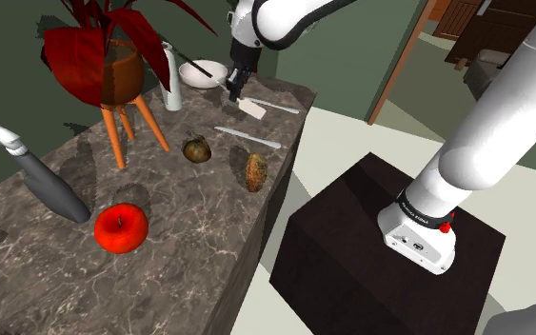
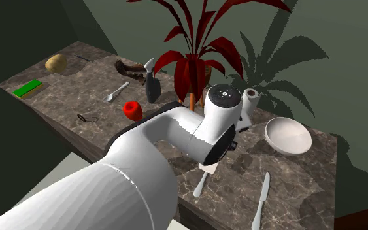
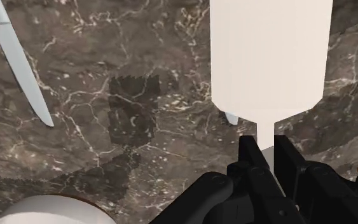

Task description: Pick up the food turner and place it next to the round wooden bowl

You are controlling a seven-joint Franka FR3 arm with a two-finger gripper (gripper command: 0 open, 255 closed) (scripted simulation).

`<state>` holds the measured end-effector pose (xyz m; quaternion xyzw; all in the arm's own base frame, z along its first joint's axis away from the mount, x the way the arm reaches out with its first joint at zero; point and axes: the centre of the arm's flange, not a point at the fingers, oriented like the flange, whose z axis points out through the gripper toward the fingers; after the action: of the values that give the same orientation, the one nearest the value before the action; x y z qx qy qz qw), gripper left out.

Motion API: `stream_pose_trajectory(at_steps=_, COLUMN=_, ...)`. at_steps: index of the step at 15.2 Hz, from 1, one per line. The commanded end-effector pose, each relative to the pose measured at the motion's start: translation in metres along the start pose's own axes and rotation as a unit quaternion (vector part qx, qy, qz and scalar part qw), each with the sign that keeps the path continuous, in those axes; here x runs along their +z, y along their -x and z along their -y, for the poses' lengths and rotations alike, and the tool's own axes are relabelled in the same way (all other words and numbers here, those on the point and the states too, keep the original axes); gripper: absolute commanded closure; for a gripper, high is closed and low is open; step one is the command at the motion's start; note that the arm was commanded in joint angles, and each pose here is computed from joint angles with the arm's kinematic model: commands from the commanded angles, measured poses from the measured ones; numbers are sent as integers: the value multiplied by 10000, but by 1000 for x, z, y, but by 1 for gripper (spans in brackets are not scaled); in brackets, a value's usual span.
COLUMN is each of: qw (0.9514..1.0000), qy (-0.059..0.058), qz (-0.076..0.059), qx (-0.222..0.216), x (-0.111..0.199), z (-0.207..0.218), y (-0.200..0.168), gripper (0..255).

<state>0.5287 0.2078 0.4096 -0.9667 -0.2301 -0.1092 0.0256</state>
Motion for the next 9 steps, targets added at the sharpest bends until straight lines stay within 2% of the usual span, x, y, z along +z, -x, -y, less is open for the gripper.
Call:
stream_pose_trajectory(at_steps=1, qw=10000, qy=0, qz=0, qx=-9, x=0, z=-26, y=0, gripper=255)
stream_pose_trajectory(at_steps=9, qw=10000, qy=0, qz=0, qx=-9, x=2, z=-132, y=-7, gripper=255)
